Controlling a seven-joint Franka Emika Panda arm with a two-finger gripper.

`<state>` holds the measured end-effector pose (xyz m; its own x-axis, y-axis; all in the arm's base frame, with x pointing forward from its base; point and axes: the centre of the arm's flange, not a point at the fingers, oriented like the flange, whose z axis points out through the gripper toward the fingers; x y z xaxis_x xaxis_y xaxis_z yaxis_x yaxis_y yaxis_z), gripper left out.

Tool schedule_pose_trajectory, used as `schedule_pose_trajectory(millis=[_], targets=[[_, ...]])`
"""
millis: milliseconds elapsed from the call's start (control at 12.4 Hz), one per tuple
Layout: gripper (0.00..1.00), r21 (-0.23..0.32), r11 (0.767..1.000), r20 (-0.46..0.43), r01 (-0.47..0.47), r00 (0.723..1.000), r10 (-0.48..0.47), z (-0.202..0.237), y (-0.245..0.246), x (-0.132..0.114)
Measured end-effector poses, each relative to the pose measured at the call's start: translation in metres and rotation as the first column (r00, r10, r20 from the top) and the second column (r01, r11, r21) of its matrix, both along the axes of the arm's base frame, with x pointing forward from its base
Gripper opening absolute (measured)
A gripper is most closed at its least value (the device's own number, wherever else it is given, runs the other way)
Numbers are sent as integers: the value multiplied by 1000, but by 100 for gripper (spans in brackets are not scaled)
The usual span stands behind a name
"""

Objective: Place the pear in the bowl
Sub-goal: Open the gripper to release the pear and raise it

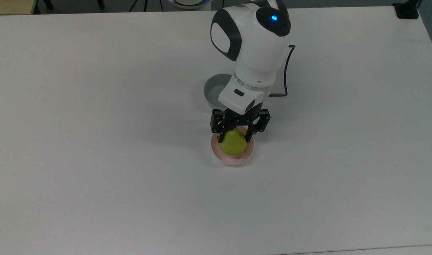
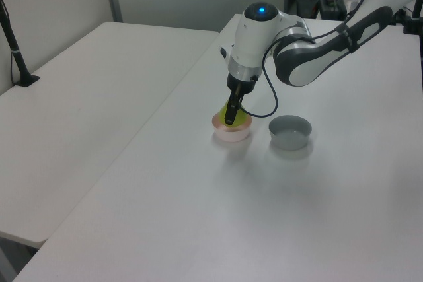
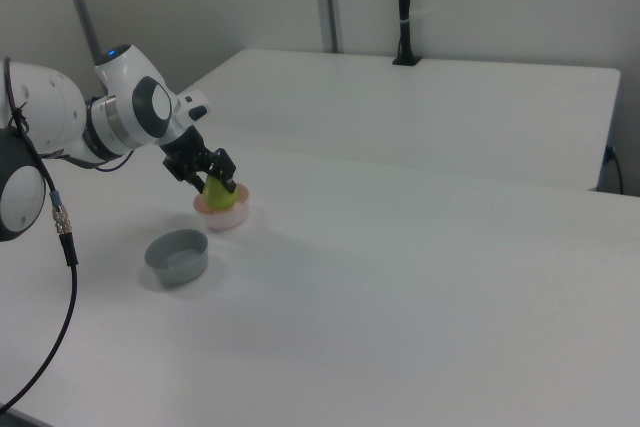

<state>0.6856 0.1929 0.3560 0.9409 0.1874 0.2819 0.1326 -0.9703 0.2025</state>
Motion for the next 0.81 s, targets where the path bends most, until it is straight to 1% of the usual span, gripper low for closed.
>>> schedule_pose_trajectory(millis=[81,162,243,324,404,809], targets=[[80,0,1000,-1,1,1000,-1,-1,0,0],[85,0,1000,0,2,1000,-2,-1,0,0],[93,0,1000,0,3,1000,-3,-1,-1,0],[98,0,1000,0,4,1000,-4,-1,-1,0],[100,0,1000,0,5,1000,-5,-1,-2,1],[100,6,1000,16,19,1000,-19,8,-6,4]])
